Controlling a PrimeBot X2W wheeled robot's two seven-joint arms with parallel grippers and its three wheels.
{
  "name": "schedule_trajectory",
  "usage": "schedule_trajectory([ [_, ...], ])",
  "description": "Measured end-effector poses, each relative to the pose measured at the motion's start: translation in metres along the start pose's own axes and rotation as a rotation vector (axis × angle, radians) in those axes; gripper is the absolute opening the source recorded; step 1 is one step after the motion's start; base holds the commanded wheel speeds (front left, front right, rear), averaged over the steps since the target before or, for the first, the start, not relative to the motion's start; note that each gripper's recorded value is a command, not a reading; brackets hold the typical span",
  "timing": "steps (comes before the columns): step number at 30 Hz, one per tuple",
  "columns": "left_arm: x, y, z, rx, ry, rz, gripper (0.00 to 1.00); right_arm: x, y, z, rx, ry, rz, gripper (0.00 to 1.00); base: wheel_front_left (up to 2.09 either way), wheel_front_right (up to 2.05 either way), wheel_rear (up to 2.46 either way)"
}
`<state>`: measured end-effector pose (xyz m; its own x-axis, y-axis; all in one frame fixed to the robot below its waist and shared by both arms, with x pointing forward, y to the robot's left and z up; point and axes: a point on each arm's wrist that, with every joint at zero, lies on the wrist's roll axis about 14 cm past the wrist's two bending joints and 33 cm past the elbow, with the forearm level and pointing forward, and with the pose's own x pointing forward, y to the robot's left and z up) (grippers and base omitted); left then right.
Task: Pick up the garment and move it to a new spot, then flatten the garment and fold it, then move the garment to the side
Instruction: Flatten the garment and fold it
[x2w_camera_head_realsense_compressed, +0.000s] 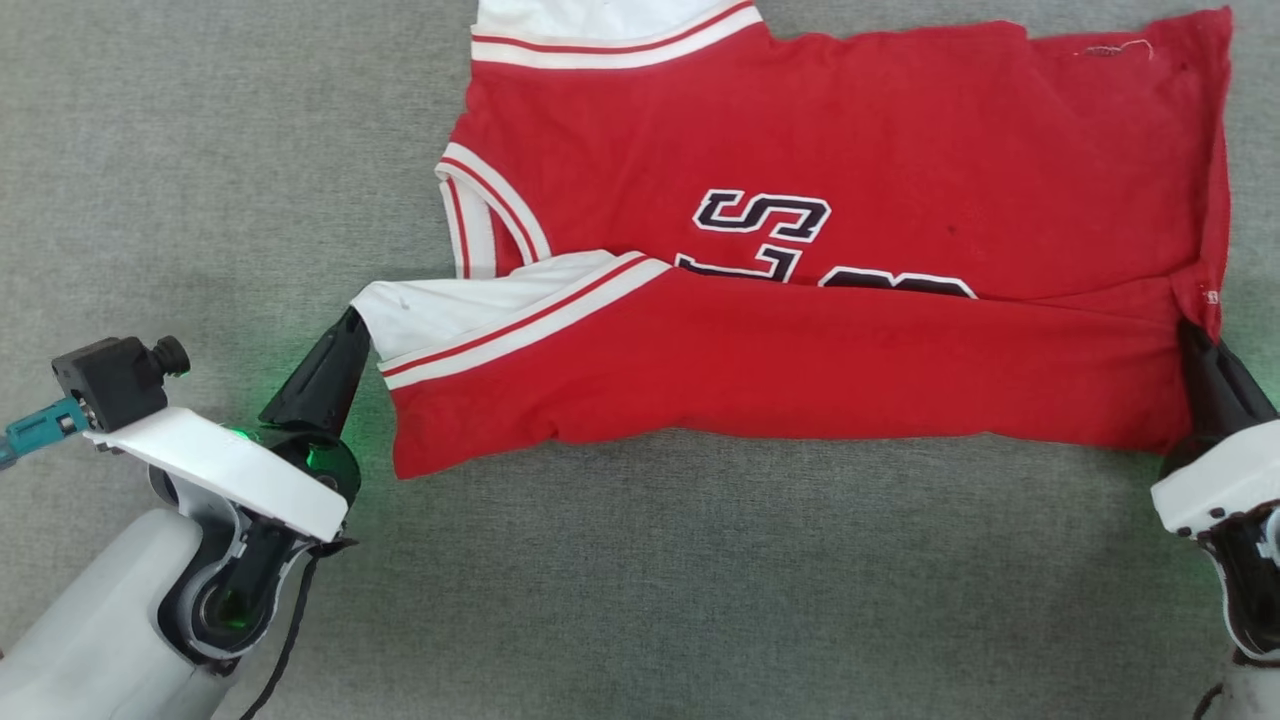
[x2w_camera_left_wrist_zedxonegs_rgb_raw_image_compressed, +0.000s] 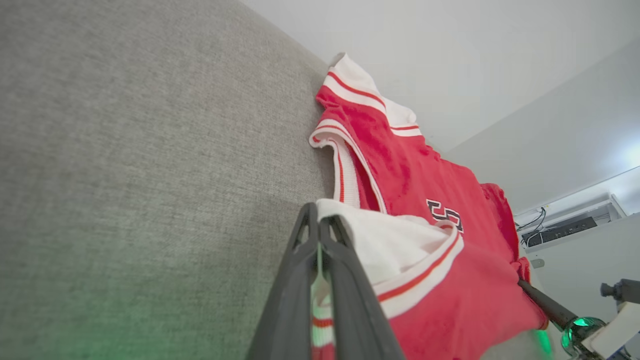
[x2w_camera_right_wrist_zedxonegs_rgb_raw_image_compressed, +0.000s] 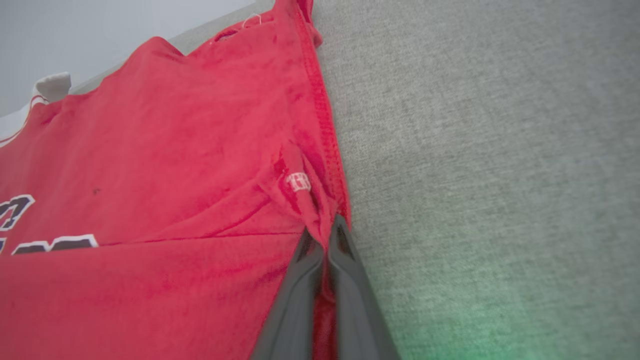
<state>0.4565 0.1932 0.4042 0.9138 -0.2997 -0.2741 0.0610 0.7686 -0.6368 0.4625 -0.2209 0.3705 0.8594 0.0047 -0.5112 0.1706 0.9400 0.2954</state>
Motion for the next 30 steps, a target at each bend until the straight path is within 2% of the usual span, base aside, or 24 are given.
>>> schedule_trajectory([
  [1, 0.001, 0.0, 0.0, 0.001, 0.001, 0.0, 0.0, 0.001, 0.0, 0.0, 0.003, -0.003, 0.001, 0.0, 0.0, 0.0, 0.0],
  [2, 0.002, 0.0, 0.0, 0.01, 0.002, -0.001, 0.35, 0.001, 0.0, 0.0, 0.003, -0.007, 0.001, 0.0, 0.0, 0.0, 0.0],
  [3, 0.003, 0.0, 0.002, 0.023, -0.001, -0.004, 0.76, 0.001, 0.0, 0.001, 0.004, -0.014, 0.001, 0.07, 0.0, 0.0, 0.0],
  [4, 0.004, -0.001, 0.005, 0.044, -0.006, -0.008, 1.0, 0.001, 0.001, 0.001, 0.004, -0.019, 0.004, 0.31, 0.0, 0.0, 0.0],
  [5, 0.003, -0.001, 0.008, 0.057, -0.011, -0.013, 1.0, 0.0, 0.002, 0.001, 0.005, -0.023, 0.005, 0.69, 0.0, 0.0, 0.0],
  [6, 0.003, -0.002, 0.01, 0.071, -0.013, -0.017, 1.0, 0.0, 0.002, 0.002, 0.006, -0.028, 0.006, 0.96, 0.0, 0.0, 0.0],
  [8, -0.001, -0.003, 0.016, 0.135, -0.01, -0.03, 1.0, -0.002, 0.005, 0.004, 0.004, -0.038, 0.013, 1.0, 0.0, 0.0, 0.0],
  [15, -0.022, -0.015, 0.048, 0.317, 0.002, -0.096, 1.0, -0.013, 0.014, 0.023, -0.012, -0.094, 0.035, 1.0, 0.0, 0.0, 0.0],
  [19, -0.044, -0.017, 0.041, 0.378, 0.157, -0.112, 1.0, -0.022, 0.019, 0.045, -0.03, -0.157, 0.046, 1.0, 0.0, 0.0, 0.0],
  [25, -0.057, -0.012, 0.017, 0.328, 0.496, -0.07, 1.0, -0.033, 0.027, 0.071, -0.052, -0.227, 0.067, 1.0, 0.0, 0.0, 0.0],
  [27, -0.053, -0.019, 0.004, 0.274, 0.565, -0.087, 1.0, -0.034, 0.028, 0.074, -0.044, -0.235, 0.073, 1.0, 0.0, 0.0, 0.0],
  [30, -0.046, -0.02, -0.012, 0.255, 0.657, -0.094, 1.0, -0.035, 0.024, 0.072, -0.038, -0.233, 0.066, 1.0, 0.0, 0.0, 0.0],
])
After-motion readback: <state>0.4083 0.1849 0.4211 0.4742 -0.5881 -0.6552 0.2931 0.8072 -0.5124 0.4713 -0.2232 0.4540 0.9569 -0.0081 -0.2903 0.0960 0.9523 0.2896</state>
